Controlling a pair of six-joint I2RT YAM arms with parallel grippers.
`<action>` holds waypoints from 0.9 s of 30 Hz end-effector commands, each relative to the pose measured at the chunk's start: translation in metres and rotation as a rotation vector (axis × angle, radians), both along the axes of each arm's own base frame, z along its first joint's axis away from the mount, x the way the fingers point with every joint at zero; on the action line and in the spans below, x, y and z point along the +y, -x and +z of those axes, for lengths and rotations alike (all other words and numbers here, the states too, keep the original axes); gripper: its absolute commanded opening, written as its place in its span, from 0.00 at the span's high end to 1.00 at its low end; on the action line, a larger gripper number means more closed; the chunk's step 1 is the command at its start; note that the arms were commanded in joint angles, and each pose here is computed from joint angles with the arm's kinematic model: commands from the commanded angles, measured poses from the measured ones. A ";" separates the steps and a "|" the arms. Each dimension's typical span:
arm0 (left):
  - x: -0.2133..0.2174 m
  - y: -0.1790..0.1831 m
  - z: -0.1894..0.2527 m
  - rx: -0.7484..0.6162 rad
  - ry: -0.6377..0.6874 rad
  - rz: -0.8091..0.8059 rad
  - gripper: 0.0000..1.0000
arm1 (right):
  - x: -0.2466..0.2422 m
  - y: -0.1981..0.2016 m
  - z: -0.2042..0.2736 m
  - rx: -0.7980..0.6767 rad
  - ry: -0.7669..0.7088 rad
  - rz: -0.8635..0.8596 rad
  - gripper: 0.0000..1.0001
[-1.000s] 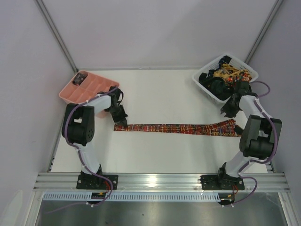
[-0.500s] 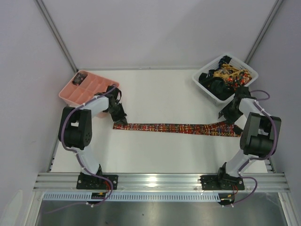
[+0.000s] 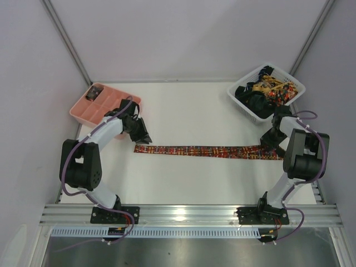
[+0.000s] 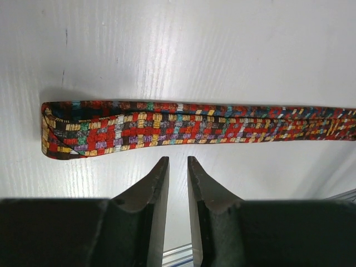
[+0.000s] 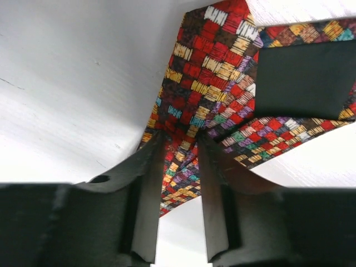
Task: Roll the ties
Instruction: Flatten the tie
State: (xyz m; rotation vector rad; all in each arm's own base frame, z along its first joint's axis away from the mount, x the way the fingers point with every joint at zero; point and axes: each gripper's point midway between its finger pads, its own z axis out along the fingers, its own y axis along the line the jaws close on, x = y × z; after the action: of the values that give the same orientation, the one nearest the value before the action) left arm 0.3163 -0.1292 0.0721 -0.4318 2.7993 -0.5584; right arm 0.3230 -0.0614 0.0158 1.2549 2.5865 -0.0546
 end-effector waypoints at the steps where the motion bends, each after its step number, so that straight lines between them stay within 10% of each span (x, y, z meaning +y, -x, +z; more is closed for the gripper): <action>1: -0.001 -0.003 0.020 -0.062 0.017 -0.035 0.75 | -0.003 -0.003 -0.009 0.014 0.044 -0.020 0.70; 19: -0.002 0.004 0.016 -0.058 0.027 -0.047 0.75 | -0.001 0.003 0.018 -0.004 0.077 0.021 0.71; 27: 0.000 0.008 0.017 -0.061 0.023 -0.049 0.75 | -0.003 0.007 0.024 -0.003 0.094 0.012 1.00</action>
State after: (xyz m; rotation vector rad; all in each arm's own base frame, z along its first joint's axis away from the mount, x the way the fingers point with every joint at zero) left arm 0.3076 -0.1300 0.0745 -0.3914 2.8049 -0.5797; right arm 0.3147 -0.0596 0.0200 1.2206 2.6081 -0.1380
